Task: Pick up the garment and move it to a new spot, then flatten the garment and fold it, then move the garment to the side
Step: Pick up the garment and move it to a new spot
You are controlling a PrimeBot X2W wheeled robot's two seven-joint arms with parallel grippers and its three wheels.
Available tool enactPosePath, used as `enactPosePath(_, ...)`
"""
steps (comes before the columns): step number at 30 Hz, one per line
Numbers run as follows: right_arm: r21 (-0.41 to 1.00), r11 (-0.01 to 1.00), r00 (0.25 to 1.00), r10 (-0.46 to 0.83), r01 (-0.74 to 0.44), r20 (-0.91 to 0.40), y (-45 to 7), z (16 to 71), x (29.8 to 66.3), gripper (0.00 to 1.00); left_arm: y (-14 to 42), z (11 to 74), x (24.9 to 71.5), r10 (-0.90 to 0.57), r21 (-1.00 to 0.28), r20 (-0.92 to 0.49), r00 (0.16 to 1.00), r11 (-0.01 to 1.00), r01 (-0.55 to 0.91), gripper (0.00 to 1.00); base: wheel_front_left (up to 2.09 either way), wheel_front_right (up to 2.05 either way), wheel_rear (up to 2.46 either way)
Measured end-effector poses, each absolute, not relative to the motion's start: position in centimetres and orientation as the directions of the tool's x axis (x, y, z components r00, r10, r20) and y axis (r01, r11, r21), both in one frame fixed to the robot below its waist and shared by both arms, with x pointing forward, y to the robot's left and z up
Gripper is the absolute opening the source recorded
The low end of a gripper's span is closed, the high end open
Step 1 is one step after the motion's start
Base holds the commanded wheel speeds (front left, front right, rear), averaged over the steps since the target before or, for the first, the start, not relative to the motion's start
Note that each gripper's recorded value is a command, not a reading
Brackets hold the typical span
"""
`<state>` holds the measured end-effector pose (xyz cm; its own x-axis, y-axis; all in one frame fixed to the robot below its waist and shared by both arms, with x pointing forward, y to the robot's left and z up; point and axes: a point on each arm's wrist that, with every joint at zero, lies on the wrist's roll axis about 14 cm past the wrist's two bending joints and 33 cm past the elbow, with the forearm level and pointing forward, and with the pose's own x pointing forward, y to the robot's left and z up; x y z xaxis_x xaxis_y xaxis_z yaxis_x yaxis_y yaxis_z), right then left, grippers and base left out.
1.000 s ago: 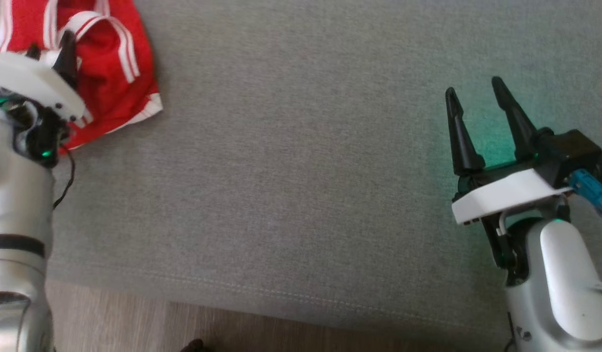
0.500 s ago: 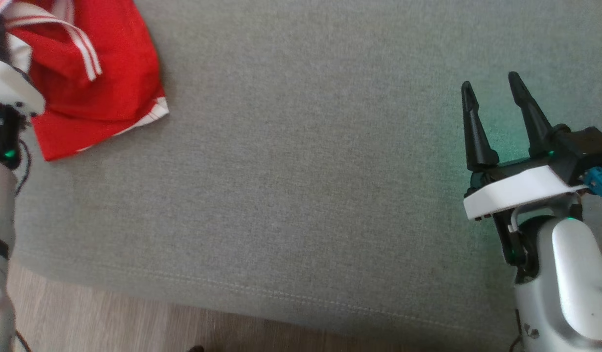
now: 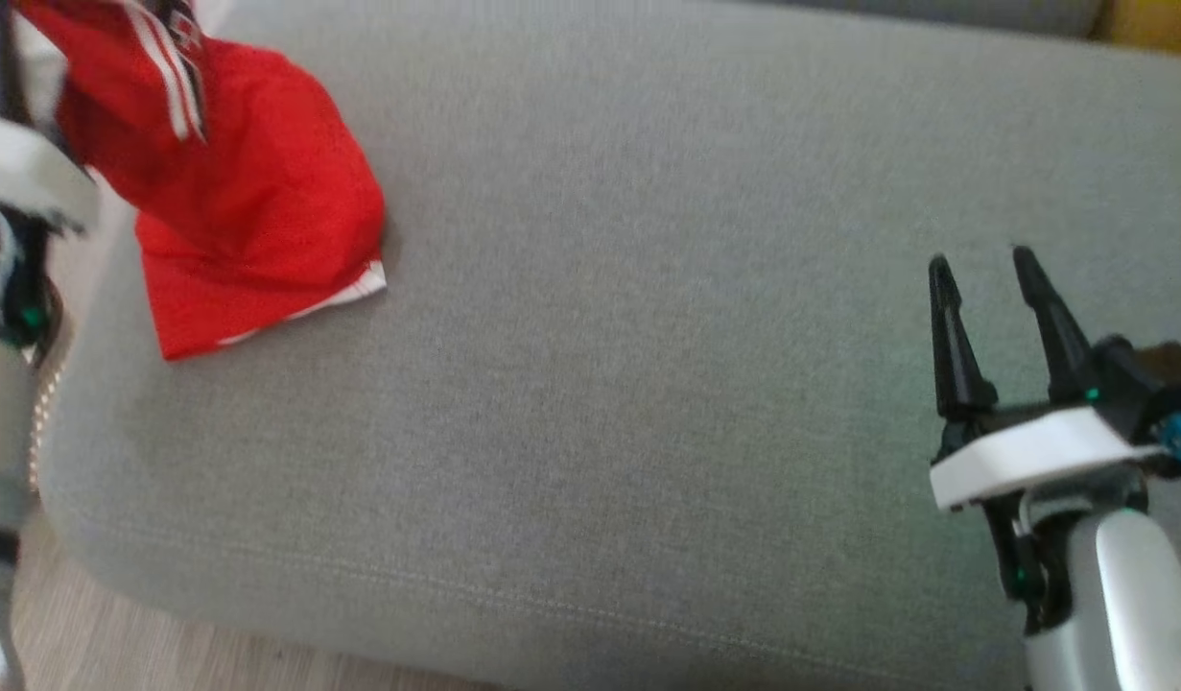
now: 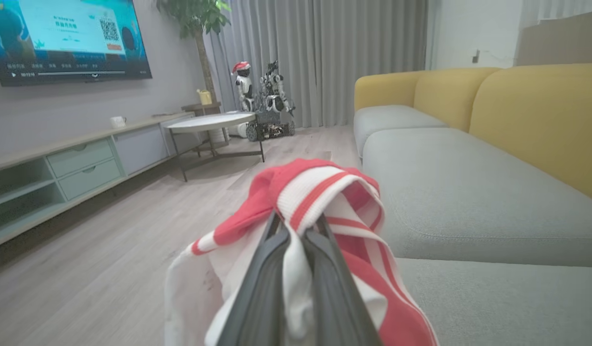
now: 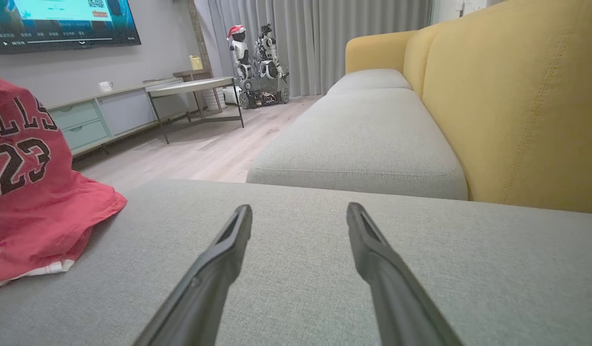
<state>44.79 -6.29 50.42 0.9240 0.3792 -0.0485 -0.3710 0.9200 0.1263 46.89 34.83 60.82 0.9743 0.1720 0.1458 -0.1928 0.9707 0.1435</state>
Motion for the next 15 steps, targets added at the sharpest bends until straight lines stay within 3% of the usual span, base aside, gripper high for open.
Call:
enactPosePath(10,0.114,0.943,0.95,0.313,-0.311,0.002,-9.3,52.8,41.0,1.0,28.3,62.0,41.9,0.041,0.151,0.222,0.974,0.986,-0.076,0.0,0.0,0.0,0.0)
enactPosePath(15,0.109,0.961,0.968,0.25,-0.252,0.033,-11.7,54.0,39.8,1.0,22.0,61.5,40.7,-0.094,0.129,0.206,0.974,0.989,0.069,0.0,0.0,0.0,0.0)
